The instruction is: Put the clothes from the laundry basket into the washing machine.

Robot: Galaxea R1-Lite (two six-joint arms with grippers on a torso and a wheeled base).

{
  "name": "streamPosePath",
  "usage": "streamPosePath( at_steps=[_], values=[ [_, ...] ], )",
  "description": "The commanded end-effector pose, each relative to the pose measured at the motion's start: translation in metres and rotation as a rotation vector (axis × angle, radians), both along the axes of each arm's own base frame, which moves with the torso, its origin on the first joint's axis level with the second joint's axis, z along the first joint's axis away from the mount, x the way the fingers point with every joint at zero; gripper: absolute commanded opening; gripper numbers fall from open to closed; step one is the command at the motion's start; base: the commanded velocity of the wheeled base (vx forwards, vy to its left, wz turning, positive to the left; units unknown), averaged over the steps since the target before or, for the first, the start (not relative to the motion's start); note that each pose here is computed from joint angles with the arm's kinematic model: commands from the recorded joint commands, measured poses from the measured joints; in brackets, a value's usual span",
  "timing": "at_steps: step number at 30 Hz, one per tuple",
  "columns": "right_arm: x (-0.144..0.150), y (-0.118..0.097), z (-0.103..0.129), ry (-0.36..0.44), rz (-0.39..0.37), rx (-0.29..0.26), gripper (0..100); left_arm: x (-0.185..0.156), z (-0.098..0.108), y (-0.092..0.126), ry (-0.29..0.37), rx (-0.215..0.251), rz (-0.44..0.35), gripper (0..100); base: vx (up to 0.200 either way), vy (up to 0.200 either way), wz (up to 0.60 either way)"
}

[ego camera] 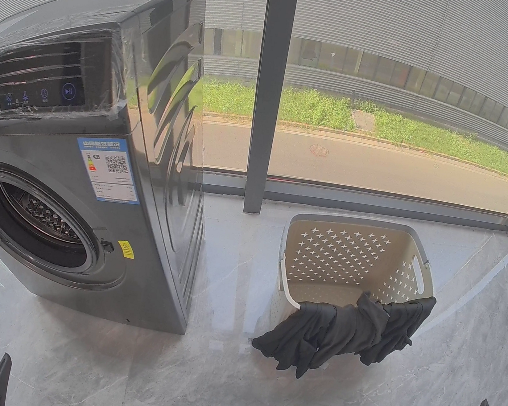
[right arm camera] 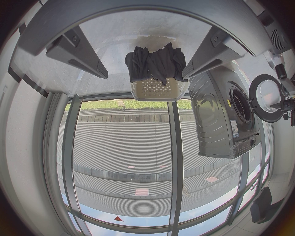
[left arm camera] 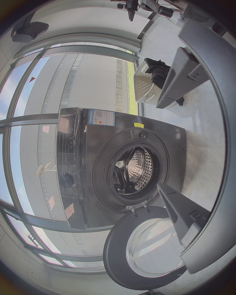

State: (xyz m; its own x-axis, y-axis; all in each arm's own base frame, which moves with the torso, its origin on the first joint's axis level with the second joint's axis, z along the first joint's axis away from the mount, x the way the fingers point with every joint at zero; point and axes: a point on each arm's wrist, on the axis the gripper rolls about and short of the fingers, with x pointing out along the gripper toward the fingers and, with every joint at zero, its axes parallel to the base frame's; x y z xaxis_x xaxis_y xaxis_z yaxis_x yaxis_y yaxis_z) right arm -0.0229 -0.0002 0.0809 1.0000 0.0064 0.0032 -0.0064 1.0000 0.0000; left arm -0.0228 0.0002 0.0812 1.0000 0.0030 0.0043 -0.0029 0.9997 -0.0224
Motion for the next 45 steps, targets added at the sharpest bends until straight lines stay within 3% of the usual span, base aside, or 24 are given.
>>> streamPosePath(
  at_steps=[1, 38, 45],
  values=[
    [0.0001, 0.0, -0.0051, 0.0, 0.0, 0.0, 100, -0.0002, -0.0048, 0.0, -0.002, -0.002, 0.0, 100, 0.0, -0.2, 0.0],
    [0.0001, 0.0, -0.0051, 0.0, 0.0, 0.0, 100, -0.0002, -0.0048, 0.0, -0.002, -0.001, 0.0, 100, 0.0, -0.005, 0.0],
    [0.0001, 0.0, -0.0051, 0.0, 0.0, 0.0, 100, -0.0002, -0.0048, 0.0, -0.002, -0.001, 0.0, 100, 0.171, 0.0, 0.0]
  ],
)
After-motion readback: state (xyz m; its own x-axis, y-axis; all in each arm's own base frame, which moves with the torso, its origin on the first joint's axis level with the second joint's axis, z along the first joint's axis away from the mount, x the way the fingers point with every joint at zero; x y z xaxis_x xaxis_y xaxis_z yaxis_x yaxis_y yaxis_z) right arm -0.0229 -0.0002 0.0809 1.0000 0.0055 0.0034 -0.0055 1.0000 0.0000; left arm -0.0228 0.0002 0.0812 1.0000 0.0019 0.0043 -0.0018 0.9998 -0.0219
